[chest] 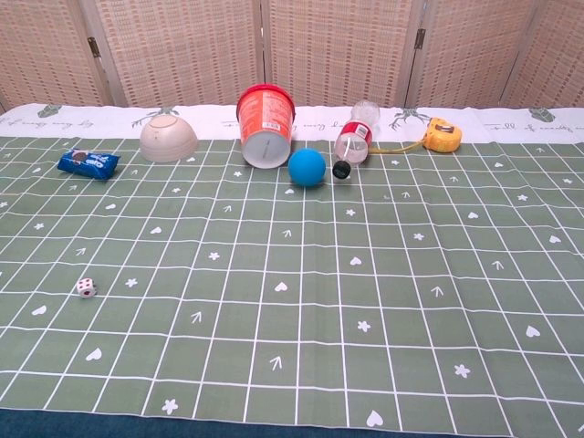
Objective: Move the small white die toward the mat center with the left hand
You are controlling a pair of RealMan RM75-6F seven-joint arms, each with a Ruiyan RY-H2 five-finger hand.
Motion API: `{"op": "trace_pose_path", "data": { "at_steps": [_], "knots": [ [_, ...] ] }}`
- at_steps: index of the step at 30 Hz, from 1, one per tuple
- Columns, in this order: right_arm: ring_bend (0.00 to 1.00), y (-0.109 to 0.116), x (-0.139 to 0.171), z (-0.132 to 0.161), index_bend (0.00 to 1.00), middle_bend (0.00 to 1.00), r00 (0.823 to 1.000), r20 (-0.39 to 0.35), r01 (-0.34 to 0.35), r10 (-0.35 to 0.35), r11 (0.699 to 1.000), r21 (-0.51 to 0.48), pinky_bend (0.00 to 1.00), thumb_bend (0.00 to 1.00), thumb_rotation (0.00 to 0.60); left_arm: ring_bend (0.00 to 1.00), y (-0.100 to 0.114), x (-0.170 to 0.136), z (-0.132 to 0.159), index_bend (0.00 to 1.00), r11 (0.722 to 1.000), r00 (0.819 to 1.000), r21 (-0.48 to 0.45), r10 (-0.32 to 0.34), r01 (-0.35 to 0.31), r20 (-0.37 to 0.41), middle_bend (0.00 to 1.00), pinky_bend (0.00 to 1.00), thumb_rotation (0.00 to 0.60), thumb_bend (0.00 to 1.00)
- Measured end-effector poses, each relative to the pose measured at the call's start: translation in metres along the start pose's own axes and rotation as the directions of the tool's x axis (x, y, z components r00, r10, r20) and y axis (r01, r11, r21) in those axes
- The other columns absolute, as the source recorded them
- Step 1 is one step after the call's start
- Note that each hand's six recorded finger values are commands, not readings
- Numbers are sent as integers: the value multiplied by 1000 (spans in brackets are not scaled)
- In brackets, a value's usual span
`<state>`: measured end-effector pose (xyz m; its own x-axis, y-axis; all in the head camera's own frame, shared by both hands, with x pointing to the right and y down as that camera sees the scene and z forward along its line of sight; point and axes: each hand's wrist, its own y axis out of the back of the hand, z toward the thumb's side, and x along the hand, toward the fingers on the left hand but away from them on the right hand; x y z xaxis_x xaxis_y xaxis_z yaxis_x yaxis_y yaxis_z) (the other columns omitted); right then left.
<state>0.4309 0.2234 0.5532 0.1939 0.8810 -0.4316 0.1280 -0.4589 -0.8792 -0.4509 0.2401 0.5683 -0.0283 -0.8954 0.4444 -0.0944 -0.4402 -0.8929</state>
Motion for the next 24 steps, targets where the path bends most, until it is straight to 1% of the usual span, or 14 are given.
{"op": "trace_pose_path", "data": {
  "at_steps": [4, 10, 15, 18, 22, 24],
  "knots": [
    [219, 3, -1, 0, 264, 308, 1000, -8, 20, -20, 1000, -2, 274, 327, 600, 349, 0, -1, 0, 355, 1000, 1000, 0, -1, 1, -1, 451, 494, 600, 253],
    [219, 4, -2, 3, 264, 308, 1000, -21, 24, -24, 1000, 0, 274, 327, 600, 349, 0, -2, 1, 355, 1000, 1000, -1, -2, 2, 9, 451, 494, 600, 253],
    [219, 6, -3, 2, 264, 308, 999, -16, 29, -29, 1000, 6, 274, 327, 600, 349, 0, 2, 13, 355, 1000, 997, 3, -7, 7, 76, 451, 494, 600, 253],
    [219, 7, -3, 3, 264, 308, 999, -15, 30, -29, 1000, 11, 274, 327, 600, 349, 1, 7, 24, 357, 1000, 992, 3, -11, 10, 128, 451, 494, 600, 253],
    [219, 9, -2, 2, 264, 308, 999, -11, 33, -33, 999, 13, 274, 327, 600, 355, -3, 15, 39, 359, 999, 978, 24, -32, 28, 207, 452, 493, 600, 253],
    [219, 9, -2, 1, 264, 308, 999, -7, 34, -33, 999, 13, 274, 327, 600, 366, -7, 19, 48, 359, 998, 967, 38, -54, 46, 249, 452, 493, 600, 253]
  ]
}}
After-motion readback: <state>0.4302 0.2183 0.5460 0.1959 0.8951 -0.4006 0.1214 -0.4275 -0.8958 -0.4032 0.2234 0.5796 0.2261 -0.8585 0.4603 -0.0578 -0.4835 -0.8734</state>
